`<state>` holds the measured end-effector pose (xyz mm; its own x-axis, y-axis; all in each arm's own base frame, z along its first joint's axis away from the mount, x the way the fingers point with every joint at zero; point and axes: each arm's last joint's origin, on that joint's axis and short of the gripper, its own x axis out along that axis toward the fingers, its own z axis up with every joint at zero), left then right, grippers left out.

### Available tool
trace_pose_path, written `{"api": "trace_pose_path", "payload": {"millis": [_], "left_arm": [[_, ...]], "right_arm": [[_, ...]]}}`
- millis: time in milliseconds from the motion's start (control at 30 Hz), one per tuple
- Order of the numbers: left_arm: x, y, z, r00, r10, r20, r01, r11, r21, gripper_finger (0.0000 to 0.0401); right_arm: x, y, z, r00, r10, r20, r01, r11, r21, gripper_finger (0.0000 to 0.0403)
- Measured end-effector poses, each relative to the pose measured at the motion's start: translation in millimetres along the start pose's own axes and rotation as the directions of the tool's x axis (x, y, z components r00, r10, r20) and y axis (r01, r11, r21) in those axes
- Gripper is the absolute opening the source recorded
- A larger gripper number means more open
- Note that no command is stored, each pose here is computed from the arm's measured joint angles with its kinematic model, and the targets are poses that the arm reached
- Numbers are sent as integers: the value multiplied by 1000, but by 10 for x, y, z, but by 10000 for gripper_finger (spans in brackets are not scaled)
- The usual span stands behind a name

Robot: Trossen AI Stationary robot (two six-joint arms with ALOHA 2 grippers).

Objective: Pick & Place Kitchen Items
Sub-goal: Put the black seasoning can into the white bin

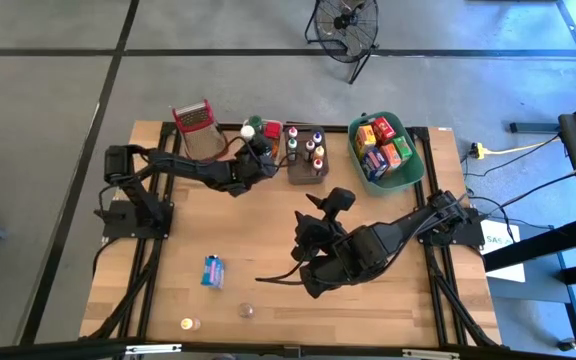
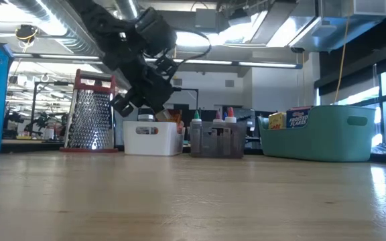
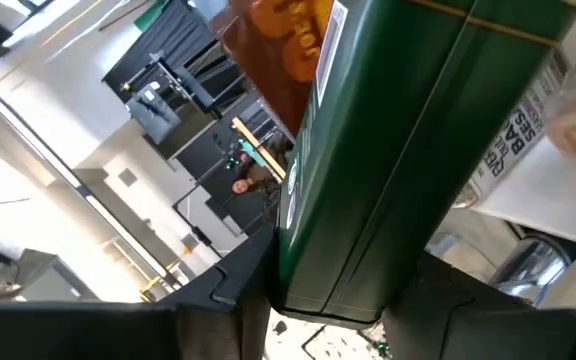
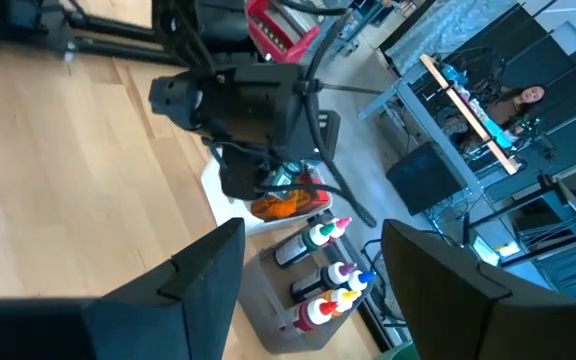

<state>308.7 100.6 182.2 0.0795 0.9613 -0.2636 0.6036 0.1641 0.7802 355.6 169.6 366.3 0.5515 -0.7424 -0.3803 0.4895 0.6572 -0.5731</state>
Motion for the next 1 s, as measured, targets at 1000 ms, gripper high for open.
{"api": "trace_pose_path", "payload": {"millis": [1000], "left_arm": [[192, -139, 138, 995, -52, 85, 46, 996, 74, 159]], "right_arm": [[58, 99, -97, 1000, -5, -22, 4, 999, -35, 238]]}}
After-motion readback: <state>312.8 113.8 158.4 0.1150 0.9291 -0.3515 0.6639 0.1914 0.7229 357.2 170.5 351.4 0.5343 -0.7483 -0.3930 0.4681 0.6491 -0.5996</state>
